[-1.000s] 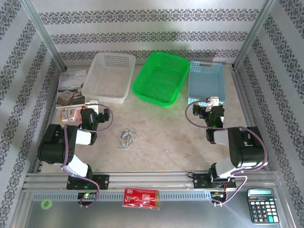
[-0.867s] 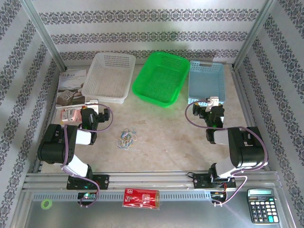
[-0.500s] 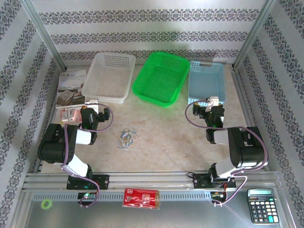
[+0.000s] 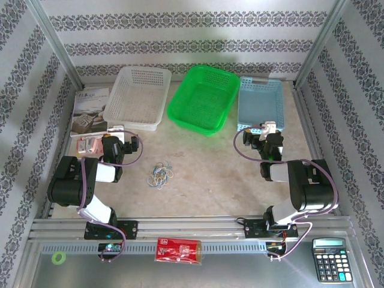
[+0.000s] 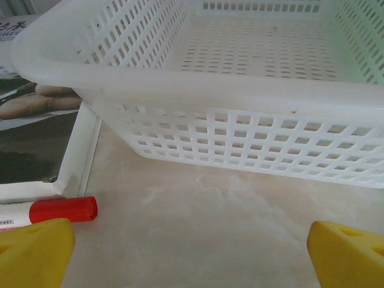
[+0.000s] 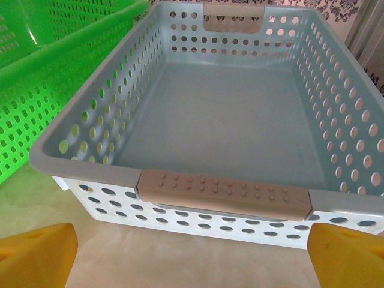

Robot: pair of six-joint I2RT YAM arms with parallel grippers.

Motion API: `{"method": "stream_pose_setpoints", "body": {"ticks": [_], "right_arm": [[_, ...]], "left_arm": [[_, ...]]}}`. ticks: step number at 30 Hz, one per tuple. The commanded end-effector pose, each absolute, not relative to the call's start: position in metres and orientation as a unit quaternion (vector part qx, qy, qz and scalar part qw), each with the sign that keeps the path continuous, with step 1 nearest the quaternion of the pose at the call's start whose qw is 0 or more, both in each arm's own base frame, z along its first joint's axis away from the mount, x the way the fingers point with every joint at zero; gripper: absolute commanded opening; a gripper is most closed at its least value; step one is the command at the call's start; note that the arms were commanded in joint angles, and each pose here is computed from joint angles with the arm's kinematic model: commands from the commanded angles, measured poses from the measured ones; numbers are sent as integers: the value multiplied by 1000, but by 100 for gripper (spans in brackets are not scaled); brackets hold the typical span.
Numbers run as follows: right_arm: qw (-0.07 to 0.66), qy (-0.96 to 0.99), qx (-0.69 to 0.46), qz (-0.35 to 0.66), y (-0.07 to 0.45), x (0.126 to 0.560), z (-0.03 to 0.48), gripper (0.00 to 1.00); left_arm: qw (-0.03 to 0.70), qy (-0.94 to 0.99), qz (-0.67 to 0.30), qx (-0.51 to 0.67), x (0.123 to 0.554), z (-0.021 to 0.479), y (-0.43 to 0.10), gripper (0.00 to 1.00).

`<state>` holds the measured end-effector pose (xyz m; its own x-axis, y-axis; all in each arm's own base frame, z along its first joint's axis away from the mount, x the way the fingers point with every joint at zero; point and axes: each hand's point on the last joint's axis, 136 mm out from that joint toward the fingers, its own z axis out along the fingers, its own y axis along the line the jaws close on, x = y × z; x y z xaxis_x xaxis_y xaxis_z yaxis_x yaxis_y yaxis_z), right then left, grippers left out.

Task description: Untangle the cables

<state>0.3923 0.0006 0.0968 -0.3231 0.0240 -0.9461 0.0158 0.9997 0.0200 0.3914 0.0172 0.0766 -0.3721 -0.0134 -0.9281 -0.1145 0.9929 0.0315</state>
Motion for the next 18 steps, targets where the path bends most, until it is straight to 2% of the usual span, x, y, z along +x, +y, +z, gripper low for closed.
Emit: {"method": "stream_pose_setpoints", "body": {"ticks": [1, 12, 18], "right_arm": [[596, 803, 13, 12, 2, 399, 107, 98], [597, 802, 18, 13, 0, 398, 107, 98], [599, 800, 38, 5, -8, 394, 128, 98]], "left_arm": [[579, 813, 47, -38, 399, 89, 19, 100], [591, 805, 39, -31, 395, 92, 15, 100], [603, 795, 47, -39, 388, 109, 19, 100]]}}
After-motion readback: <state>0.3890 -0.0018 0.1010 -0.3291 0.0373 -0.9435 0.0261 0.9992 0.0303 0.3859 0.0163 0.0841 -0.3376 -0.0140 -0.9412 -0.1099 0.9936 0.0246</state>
